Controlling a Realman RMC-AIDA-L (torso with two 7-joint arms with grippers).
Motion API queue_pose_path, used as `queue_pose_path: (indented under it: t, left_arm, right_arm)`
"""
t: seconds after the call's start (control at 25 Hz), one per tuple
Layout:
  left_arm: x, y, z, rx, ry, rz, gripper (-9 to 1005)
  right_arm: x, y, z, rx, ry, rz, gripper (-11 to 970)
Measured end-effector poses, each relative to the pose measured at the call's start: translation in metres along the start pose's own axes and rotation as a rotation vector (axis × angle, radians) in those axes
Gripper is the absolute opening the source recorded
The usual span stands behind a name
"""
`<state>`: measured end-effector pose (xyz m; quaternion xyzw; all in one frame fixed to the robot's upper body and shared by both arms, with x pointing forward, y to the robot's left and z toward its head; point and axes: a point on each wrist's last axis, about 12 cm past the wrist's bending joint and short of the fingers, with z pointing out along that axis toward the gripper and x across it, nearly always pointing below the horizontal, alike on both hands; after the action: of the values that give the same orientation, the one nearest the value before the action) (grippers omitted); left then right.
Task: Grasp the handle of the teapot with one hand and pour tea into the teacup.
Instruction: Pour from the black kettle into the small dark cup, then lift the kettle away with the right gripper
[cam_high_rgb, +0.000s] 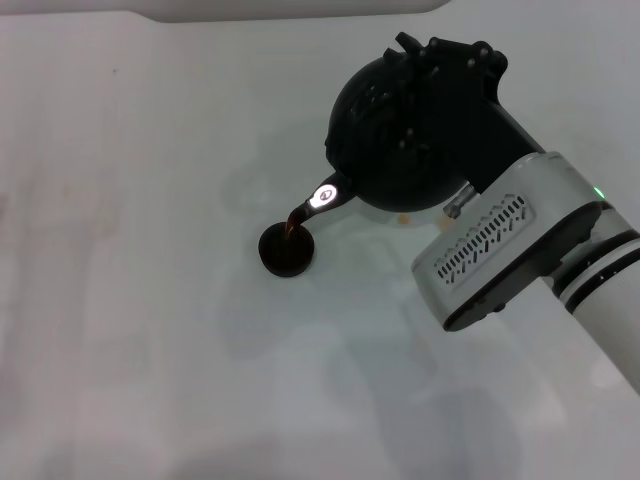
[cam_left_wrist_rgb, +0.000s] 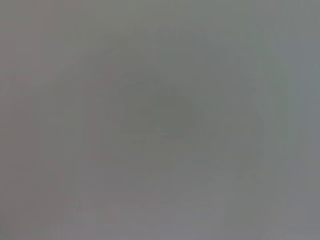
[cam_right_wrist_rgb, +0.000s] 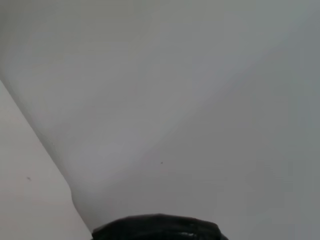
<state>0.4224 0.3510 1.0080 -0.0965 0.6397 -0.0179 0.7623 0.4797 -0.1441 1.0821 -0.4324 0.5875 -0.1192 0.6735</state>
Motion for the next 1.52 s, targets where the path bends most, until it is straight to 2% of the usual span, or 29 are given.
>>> queue_pose_path:
  t: [0.92,1.52]
  left_arm:
    - [-0.0004,0.0003,0.0008,0.001,-0.001,0.002,888]
    - [-0.0007,-0.0011,0.0031,0.008,-0.005,0.002,888]
  right_arm:
    - [0.0021,0.0014,-0.0012,-0.002,0.013,0.016,102]
    - [0.0076,-0.0002,-0.0029,0.007,0.074,0.148,101]
